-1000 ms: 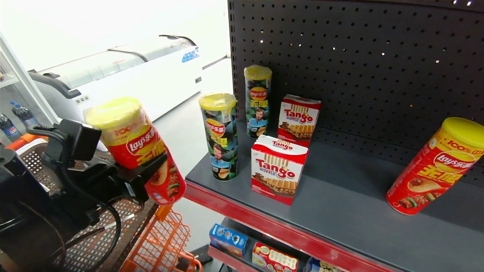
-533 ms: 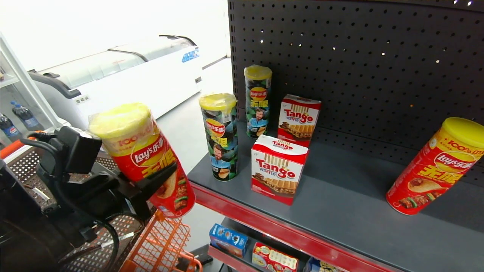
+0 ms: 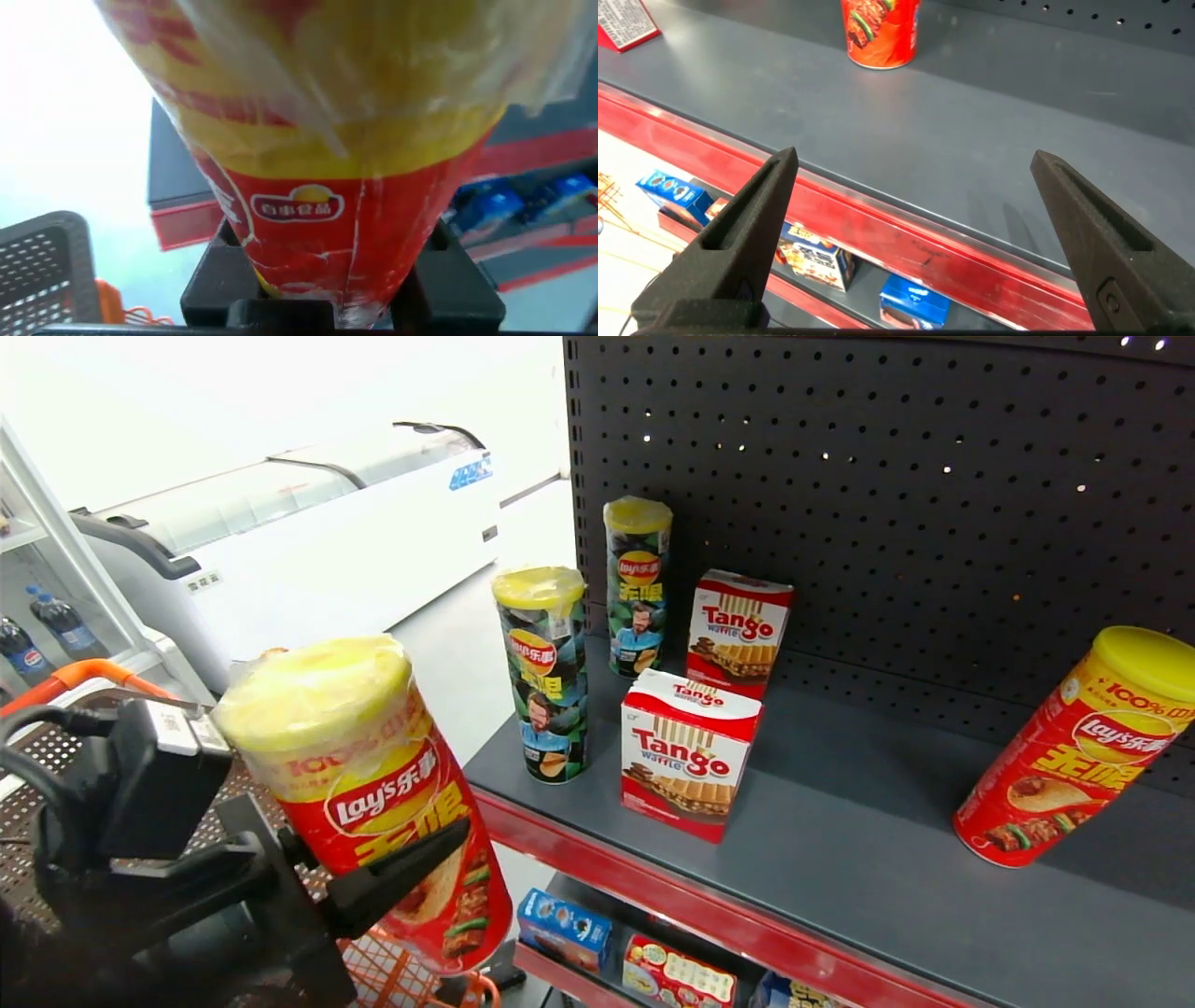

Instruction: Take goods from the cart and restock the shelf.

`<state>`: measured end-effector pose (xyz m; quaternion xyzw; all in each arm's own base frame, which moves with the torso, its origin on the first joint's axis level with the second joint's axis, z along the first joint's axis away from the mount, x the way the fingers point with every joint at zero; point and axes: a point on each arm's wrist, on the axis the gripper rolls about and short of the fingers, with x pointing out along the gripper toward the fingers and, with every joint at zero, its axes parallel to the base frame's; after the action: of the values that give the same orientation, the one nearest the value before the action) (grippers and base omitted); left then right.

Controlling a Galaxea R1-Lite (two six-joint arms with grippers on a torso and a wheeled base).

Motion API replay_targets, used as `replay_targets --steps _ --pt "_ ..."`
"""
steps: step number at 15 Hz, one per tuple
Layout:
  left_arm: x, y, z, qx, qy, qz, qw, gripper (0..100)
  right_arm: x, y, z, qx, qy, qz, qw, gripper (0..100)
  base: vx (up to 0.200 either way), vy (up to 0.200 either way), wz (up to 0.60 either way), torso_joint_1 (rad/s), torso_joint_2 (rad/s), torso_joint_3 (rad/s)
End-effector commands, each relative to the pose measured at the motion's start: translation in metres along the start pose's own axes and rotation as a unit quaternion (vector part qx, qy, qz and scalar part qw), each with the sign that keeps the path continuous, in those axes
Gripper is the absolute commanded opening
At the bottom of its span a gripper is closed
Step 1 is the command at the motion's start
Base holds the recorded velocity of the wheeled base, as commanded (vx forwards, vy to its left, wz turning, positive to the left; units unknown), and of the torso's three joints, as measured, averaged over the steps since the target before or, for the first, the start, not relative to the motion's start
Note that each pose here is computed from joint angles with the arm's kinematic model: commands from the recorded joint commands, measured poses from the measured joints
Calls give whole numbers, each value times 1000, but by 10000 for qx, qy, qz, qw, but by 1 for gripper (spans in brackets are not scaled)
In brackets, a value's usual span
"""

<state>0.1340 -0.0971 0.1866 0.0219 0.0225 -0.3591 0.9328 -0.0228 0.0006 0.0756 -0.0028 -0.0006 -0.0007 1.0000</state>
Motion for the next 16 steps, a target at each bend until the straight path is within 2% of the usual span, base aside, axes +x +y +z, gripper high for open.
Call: replay_targets --steps 1,3,6,8,9,16 --pt "-19 -13 11 46 -275 -363 9990 0 0 0 0 -3 6 0 10000 100 0 0 0 0 0 0" --pt "-23 -17 8 53 -192 -656 9976 0 0 0 0 -3 6 0 10000 100 0 0 0 0 0 0" --pt "-23 -19 10 71 -227 -1053 9942 0 0 0 0 -3 6 0 10000 100 0 0 0 0 0 0" --pt "-23 -19 10 80 -230 -1129 9933 0 0 0 0 -3 6 0 10000 100 0 0 -600 0 2 2" --pt "-23 -19 8 89 -185 -1320 9910 0 0 0 0 -3 6 0 10000 100 0 0 -600 -12 2 2" --pt "-23 -18 7 84 -161 -1291 9915 0 0 0 0 -3 6 7 10000 100 0 0 -600 4 2 2"
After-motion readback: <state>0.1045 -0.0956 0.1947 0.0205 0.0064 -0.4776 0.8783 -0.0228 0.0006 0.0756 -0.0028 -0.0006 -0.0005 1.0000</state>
